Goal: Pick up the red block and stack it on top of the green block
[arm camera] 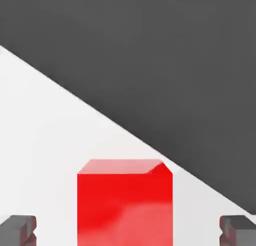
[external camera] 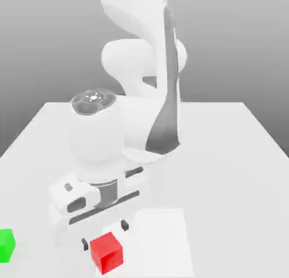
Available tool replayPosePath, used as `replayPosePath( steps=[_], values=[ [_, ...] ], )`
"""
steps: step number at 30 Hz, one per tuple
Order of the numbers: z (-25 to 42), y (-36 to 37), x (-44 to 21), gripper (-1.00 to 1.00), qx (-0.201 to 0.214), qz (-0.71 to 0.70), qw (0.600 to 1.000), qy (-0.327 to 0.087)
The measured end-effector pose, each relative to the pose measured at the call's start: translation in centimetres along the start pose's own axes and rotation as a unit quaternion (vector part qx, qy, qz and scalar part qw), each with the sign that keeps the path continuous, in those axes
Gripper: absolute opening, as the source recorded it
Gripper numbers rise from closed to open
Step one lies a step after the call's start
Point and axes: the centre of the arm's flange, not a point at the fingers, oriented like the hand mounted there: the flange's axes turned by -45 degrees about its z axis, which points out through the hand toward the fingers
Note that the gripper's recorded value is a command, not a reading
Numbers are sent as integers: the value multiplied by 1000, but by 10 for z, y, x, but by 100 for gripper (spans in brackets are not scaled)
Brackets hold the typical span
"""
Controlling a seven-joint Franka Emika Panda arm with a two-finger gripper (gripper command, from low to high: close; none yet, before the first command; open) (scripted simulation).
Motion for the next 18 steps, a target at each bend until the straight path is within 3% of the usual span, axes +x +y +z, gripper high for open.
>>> replayPosePath(
  steps=[1,7,13,18],
  values=[
    [7,0,-1,-100,0,0,1000,0],
    [11,-1,-1,-100,1,1,1000,-1],
    [-49,3,-3,-100,1,4,1000,-1],
    [-70,101,-74,-100,5,110,994,-3]
  ],
)
